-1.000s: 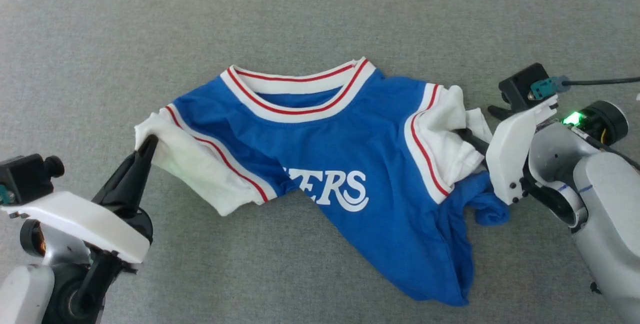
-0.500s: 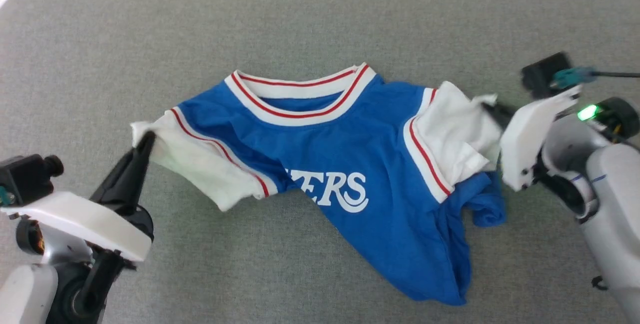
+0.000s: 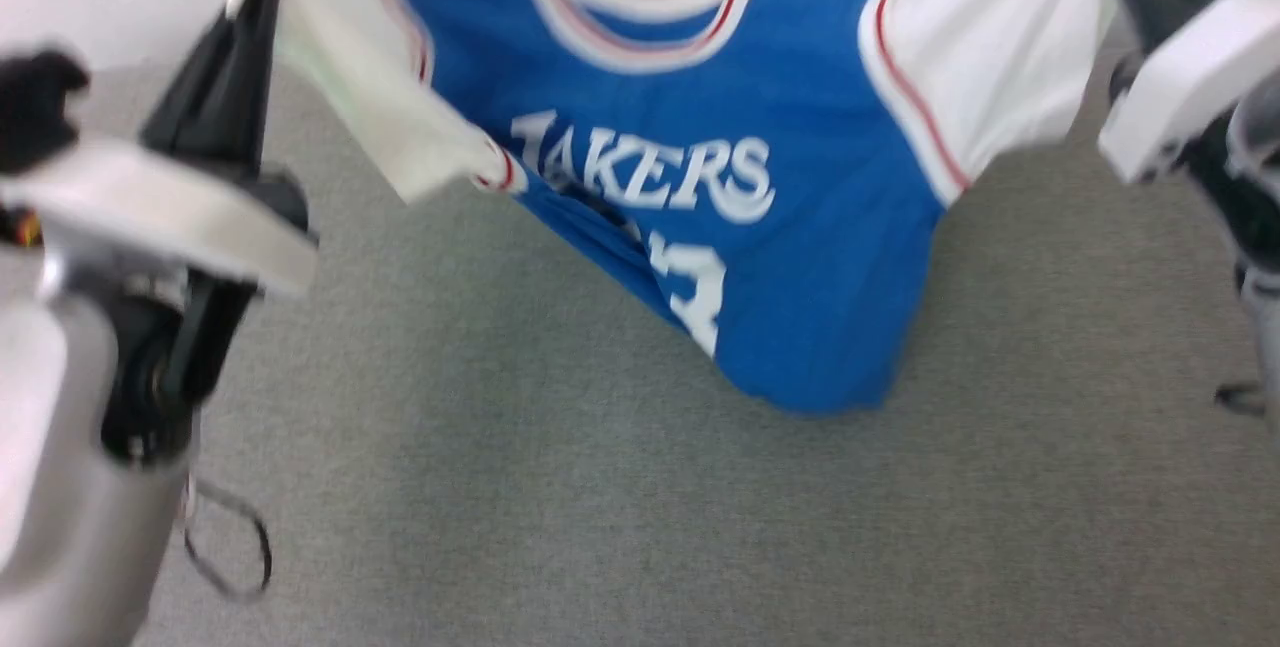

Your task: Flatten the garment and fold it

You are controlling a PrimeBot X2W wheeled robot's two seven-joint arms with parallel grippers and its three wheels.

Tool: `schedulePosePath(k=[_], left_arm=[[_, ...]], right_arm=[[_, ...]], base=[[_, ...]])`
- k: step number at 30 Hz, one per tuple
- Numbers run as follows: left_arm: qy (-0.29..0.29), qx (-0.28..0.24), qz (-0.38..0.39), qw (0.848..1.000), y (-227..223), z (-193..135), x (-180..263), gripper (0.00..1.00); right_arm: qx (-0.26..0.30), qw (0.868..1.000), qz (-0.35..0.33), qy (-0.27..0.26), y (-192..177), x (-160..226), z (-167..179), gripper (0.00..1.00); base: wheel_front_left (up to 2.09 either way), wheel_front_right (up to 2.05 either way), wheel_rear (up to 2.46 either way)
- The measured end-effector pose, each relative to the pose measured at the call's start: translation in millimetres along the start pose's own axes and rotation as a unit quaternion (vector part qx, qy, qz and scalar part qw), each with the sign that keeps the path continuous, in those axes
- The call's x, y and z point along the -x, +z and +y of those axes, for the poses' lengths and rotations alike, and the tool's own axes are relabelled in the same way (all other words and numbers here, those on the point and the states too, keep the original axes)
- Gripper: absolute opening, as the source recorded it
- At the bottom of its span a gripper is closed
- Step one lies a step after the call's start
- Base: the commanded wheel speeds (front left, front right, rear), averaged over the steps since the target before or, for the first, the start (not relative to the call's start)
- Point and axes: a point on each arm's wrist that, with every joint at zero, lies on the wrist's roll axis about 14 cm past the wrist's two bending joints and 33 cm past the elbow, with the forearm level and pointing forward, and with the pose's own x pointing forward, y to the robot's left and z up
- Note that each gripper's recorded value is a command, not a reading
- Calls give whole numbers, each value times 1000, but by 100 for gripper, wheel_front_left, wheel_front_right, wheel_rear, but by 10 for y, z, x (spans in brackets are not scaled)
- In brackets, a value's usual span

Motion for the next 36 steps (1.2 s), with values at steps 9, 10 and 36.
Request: schedulePosePath(k=[9, 10, 36], left_arm=[[-55, -47, -66, 995, 1053, -560, -518, 0], [-58, -46, -70, 995, 1157, -611, -549, 0], [-56, -65, -177, 980, 2170, -1144, -1551, 0]], right_arm=[[69, 989, -128, -23, 1570, 288, -35, 0], [72, 987, -138, -26, 1724, 341, -33, 0], [149, 968, -163, -123, 2767, 184, -598, 0]], base=[[0, 0, 0], [0, 0, 0], [0, 0, 0]])
